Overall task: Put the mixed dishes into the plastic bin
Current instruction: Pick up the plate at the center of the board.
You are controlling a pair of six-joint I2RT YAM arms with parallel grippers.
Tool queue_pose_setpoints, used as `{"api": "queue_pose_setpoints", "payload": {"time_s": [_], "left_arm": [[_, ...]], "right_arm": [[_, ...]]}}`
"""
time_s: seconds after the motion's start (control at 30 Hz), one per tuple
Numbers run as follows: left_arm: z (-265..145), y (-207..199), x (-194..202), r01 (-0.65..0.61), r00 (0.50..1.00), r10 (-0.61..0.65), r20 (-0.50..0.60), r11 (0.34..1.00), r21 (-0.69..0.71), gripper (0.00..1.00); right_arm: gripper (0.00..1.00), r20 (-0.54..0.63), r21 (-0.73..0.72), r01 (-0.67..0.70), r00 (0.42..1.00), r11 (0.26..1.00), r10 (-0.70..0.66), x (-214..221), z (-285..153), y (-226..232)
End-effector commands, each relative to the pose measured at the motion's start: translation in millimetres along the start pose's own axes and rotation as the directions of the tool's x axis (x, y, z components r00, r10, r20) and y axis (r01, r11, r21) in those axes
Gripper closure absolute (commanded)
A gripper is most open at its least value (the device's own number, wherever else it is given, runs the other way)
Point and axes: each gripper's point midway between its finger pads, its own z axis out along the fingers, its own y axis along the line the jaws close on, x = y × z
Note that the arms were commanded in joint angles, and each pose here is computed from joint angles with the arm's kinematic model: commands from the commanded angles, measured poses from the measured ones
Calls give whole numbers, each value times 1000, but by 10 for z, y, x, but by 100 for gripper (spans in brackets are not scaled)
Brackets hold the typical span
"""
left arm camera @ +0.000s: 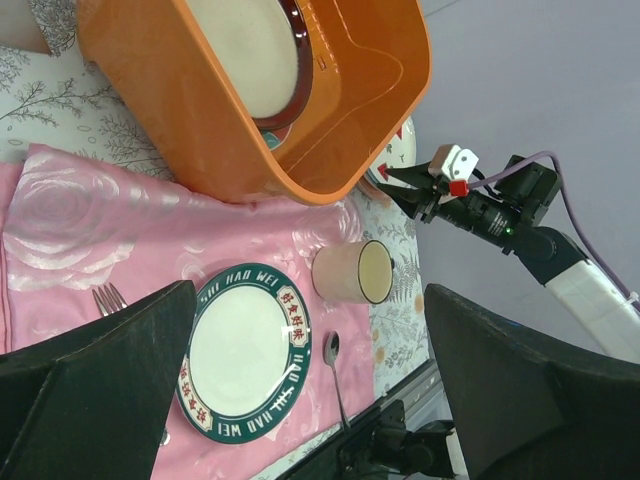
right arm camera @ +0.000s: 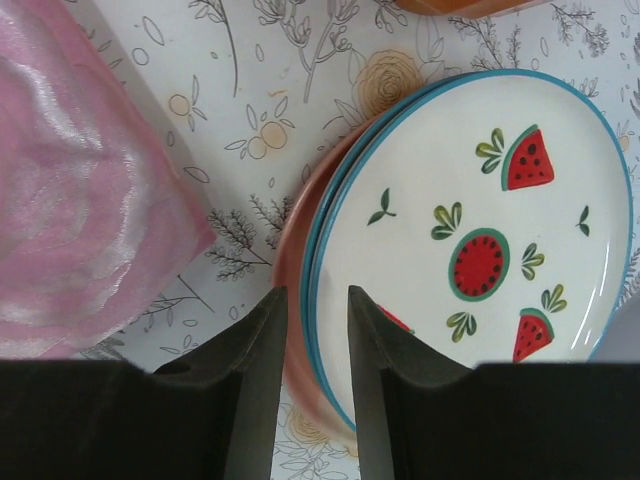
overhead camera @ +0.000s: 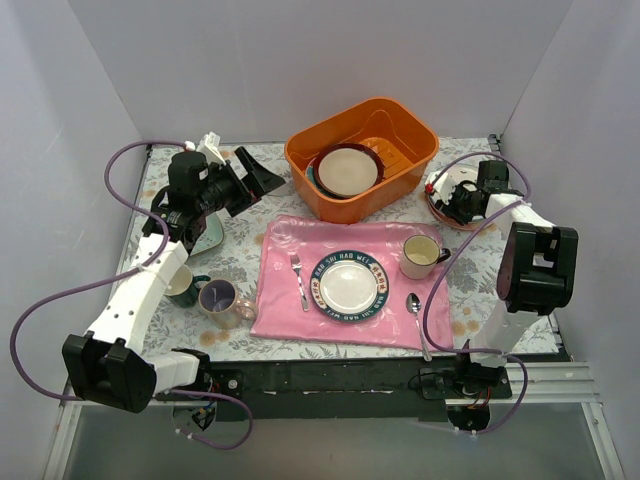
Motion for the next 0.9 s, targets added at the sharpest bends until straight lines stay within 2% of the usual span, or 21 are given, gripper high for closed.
{"api": "queue_pose_setpoints", "payload": {"time_s": [0.0, 0.63, 0.73, 0.87], "left_arm": [[-46, -161, -174, -22, 999, 20, 45, 999, 29, 2], [13, -143, -202, -30, 999, 29, 41, 999, 19, 2], [4, -151, -207, -29, 999, 28, 44, 999, 20, 2], [-6, -152, -214, -28, 999, 27, 47, 999, 19, 2]], "right_arm": [[63, 15, 67, 31, 999, 997, -32, -117, 0, -275], [67, -1, 55, 15, 1000, 998, -15, -42, 109, -286], [66, 8, 49, 0, 1000, 999, -1, -64, 102, -277], [58, 27, 33, -14, 1000, 999, 13, -117, 76, -249]]}}
